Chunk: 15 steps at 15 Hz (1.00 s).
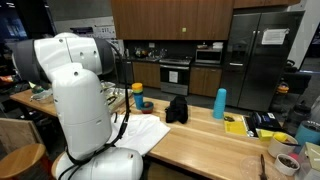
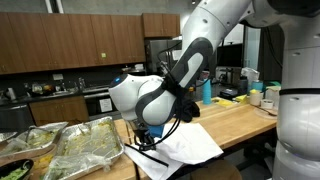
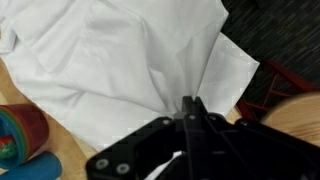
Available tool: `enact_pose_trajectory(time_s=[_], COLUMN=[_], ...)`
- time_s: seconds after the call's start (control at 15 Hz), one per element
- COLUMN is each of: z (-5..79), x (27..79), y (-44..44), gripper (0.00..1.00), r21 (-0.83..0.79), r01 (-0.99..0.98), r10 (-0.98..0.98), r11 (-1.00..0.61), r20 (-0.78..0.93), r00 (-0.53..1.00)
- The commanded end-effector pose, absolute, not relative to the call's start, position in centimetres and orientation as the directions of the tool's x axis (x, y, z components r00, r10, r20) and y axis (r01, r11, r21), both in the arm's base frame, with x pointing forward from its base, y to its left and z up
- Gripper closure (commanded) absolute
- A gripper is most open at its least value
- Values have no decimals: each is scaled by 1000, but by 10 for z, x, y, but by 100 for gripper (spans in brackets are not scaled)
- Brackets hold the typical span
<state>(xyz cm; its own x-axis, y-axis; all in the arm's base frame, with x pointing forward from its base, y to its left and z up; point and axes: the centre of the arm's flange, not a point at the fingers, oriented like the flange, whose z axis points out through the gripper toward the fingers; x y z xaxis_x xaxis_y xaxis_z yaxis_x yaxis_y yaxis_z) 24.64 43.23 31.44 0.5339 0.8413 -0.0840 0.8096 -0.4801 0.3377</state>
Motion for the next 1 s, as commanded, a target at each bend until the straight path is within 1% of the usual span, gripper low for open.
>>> enact_pose_trajectory(time_s=[0.0,0.07,0.13,0.2,0.27,0.33,0.53,0.67,0.87,0.93], z=[315,319,323,327,331,334,340,344,353,358], x=[269,277,285,292,298,302,310,312,313,315], y=[438,438,437,435,433,430,425,421,406,398], gripper=[100,100,74,73,69,64,42,30,8,2], r21=[365,374,385,390,396,398,408,408,412,410], r01=[781,769,756,746,736,730,709,700,675,662], r10=[823,816,808,799,791,784,763,750,722,709], r11=[-506,-519,-529,-540,-549,-556,-575,-587,-612,-628], r20=[-65,-50,-46,-41,-39,-43,-46,-52,-57,-49], r00=[564,576,588,600,610,620,645,659,690,703])
